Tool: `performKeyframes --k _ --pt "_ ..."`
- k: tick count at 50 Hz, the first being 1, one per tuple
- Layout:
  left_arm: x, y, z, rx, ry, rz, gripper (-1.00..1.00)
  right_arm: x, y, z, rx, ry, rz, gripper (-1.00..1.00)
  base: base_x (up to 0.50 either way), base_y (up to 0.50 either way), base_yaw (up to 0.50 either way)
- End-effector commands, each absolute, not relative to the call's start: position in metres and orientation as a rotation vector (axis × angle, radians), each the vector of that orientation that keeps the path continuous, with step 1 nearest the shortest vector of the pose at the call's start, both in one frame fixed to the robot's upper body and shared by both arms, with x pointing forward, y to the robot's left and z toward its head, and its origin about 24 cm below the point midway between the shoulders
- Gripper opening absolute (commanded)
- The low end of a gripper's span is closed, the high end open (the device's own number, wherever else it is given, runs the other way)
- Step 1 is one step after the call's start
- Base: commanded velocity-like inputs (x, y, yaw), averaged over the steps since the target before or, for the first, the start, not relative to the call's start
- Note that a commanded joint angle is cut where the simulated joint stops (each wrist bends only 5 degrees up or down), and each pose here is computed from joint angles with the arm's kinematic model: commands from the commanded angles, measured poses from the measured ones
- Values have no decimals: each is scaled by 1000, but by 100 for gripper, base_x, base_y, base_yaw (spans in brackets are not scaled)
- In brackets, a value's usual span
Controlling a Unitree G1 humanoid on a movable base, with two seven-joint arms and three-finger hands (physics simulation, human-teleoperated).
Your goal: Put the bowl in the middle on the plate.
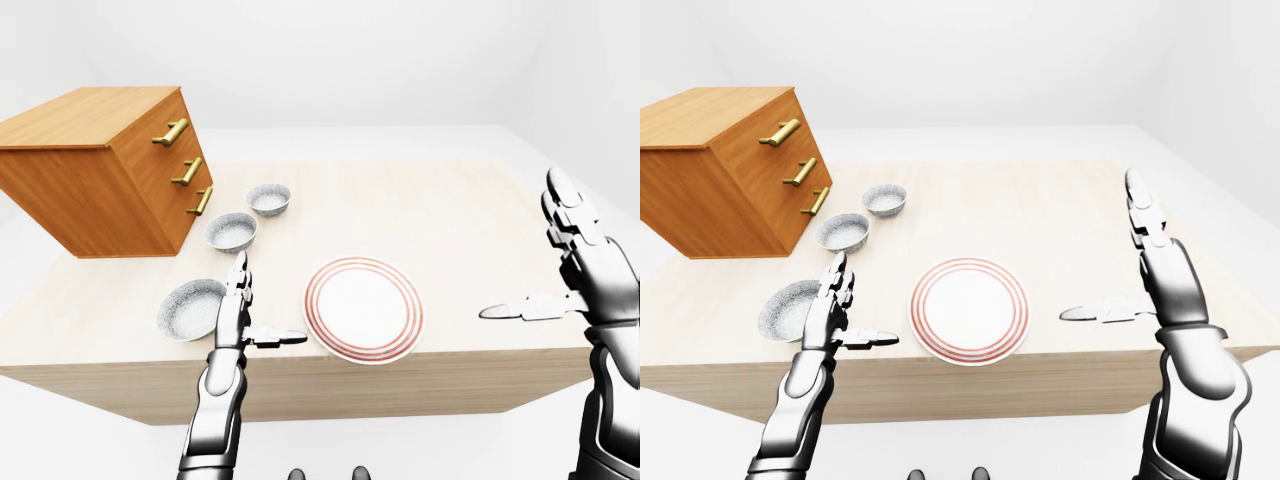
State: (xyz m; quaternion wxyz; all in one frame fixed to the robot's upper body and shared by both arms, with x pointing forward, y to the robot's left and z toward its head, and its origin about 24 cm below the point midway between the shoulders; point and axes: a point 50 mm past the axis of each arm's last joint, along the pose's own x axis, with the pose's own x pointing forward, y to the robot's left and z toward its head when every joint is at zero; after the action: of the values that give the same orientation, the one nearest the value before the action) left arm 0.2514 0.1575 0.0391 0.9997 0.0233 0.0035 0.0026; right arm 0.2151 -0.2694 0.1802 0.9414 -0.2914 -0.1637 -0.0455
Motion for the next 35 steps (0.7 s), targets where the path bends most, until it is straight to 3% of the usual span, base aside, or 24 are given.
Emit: performKeyframes --k 1,27,35 --pt "252 158 39 48 8 5 100 215 -269 178 -590 -321 -69 100 0 0 0" --pt "251 157 40 47 6 3 100 215 -267 176 -596 -310 -57 100 0 0 0" --pt "251 157 40 48 6 2 100 214 -267 178 -587 -321 -49 100 22 0 0"
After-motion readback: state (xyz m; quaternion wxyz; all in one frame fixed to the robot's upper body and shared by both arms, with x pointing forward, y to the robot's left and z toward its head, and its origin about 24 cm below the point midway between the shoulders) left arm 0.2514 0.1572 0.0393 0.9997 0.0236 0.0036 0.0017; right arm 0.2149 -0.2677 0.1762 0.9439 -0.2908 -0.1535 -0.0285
